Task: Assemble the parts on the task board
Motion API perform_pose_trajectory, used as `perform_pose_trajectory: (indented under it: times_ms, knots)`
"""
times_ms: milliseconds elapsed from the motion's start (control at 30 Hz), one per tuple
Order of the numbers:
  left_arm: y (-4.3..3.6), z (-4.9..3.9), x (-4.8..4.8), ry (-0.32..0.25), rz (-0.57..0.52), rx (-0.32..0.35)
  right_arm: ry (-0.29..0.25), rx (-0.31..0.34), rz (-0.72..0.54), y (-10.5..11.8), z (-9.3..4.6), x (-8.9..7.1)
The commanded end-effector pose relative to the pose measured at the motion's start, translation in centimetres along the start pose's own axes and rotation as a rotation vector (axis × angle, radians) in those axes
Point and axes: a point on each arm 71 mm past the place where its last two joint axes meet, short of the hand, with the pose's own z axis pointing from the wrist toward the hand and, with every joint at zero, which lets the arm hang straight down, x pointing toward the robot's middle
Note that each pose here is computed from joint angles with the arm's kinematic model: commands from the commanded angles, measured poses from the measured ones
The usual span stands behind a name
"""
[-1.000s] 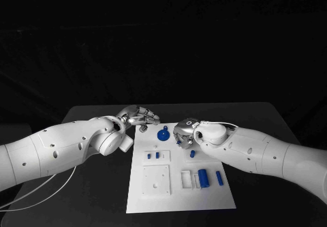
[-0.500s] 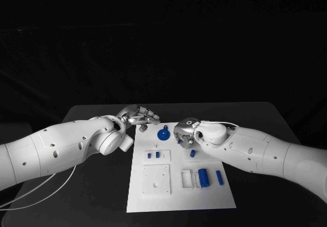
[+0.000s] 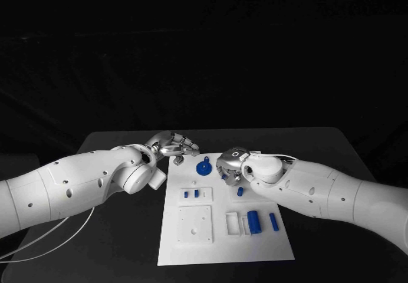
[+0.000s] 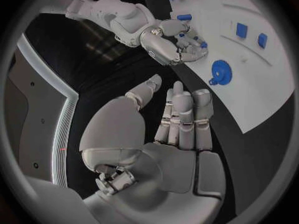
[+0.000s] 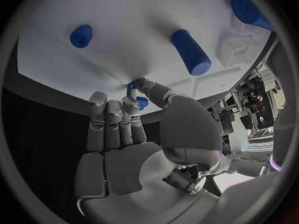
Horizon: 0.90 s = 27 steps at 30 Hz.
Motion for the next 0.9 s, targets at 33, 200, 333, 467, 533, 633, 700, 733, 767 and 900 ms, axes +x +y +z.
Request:
perform_pose_trajectory:
  times_ms: [33, 200, 333, 467, 533, 633, 700, 733, 767, 900]
  knots:
    - [-0.20, 0.04, 0.17, 0.013, 0.009, 0.009, 0.013, 0.016, -0.029, -0.1, -0.3, 0.9]
    - [-0.18, 0.05, 0.13, 0.009, 0.021, 0.006, -0.029, 0.017, -0.020, 0.1, -0.5, 0.6]
    - [-0.15, 0.04, 0.10, 0.009, 0.025, 0.004, -0.076, 0.028, -0.008, 0.2, -0.9, 0.2]
    - [-0.06, 0.01, 0.01, 0.006, 0.027, -0.003, -0.120, 0.043, 0.007, 0.3, -1.3, -0.2]
    - [-0.01, -0.01, 0.00, 0.005, 0.024, -0.010, -0.138, 0.053, 0.017, 0.3, -1.4, -0.5]
    - [0.09, -0.04, 0.01, 0.003, 0.008, -0.024, -0.153, 0.064, 0.036, 0.2, -1.6, -0.7]
    - [0.12, -0.06, 0.07, 0.005, 0.002, -0.031, -0.162, 0.070, 0.041, 0.2, -1.7, -0.9]
    - [0.14, -0.08, 0.10, 0.006, 0.000, -0.036, -0.168, 0.076, 0.055, 0.1, -1.7, -1.0]
    - [0.17, -0.08, 0.13, 0.005, -0.002, -0.041, -0.173, 0.082, 0.067, 0.1, -1.8, -1.0]
    - [0.34, -0.12, 0.22, 0.000, -0.022, -0.070, -0.200, 0.101, 0.113, -0.1, -2.1, -1.6]
